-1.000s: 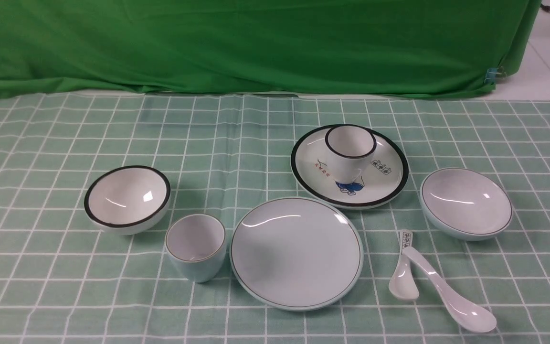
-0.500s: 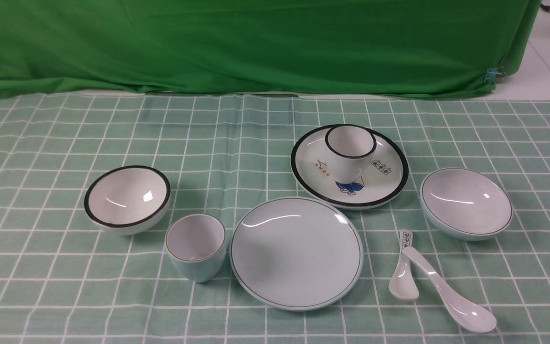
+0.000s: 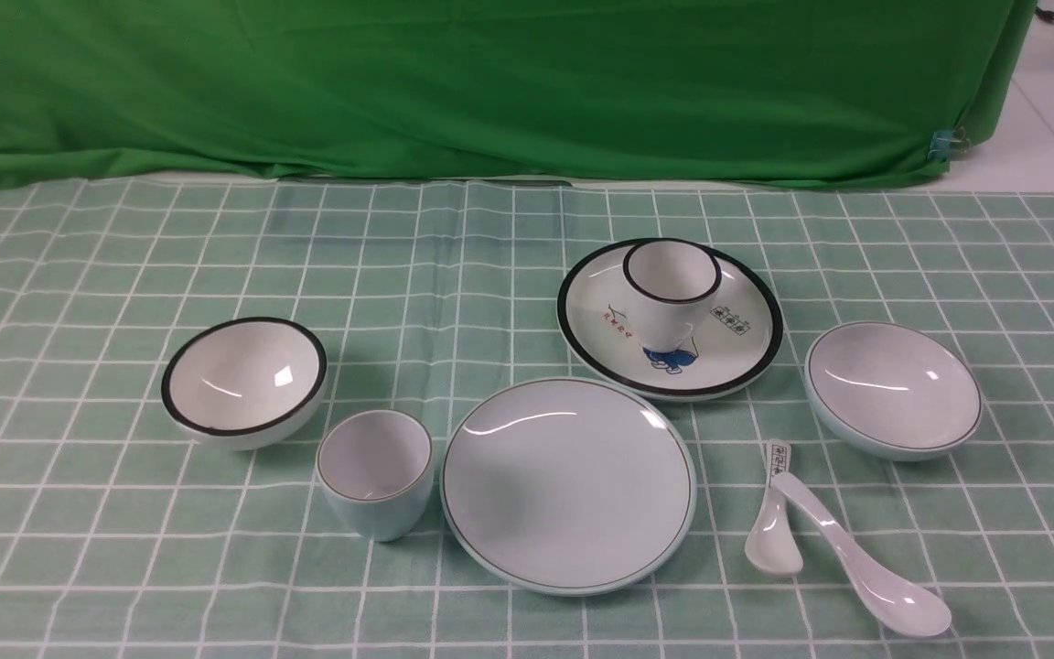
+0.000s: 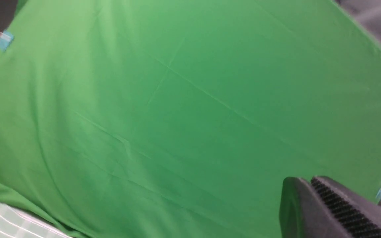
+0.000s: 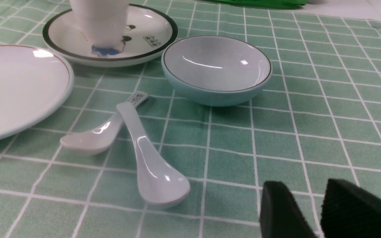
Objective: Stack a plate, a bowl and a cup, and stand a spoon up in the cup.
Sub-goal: Use the right arm to grab a blue rice bowl
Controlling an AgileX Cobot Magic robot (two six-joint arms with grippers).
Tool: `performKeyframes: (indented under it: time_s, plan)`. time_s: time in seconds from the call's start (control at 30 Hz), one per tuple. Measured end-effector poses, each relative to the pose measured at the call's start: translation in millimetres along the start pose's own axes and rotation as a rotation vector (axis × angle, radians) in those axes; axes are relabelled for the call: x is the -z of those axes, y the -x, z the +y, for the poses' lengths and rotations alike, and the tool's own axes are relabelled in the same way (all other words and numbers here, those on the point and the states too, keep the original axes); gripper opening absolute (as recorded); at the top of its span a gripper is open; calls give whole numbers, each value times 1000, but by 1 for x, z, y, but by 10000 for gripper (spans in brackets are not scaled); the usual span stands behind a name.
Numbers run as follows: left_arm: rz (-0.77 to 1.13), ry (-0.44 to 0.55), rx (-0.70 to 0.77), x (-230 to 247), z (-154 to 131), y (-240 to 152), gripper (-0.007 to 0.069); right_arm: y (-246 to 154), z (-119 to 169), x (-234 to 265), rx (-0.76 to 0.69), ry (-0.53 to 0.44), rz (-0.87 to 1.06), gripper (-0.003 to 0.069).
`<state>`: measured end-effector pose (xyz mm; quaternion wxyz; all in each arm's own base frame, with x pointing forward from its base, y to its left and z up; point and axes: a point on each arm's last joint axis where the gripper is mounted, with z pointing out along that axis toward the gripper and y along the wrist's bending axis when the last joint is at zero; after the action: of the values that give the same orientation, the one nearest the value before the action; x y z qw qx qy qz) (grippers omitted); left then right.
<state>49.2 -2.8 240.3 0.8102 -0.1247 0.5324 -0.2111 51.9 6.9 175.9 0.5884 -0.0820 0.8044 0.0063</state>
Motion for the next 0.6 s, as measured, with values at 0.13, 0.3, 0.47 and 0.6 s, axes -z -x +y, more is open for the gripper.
performKeyframes:
  time_s: [0.13,0.3,0.47,0.6]
  plan:
    - [57,22,-61,0,2,-5,17,0,0,0,0,0,0,241]
    - [68,21,-35,0,2,-6,17,0,0,0,-1,0,0,241]
    - [71,6,-13,0,1,-6,17,0,0,0,-3,0,0,241]
    - [146,-8,-66,-12,-7,0,17,0,0,0,-3,0,0,241]
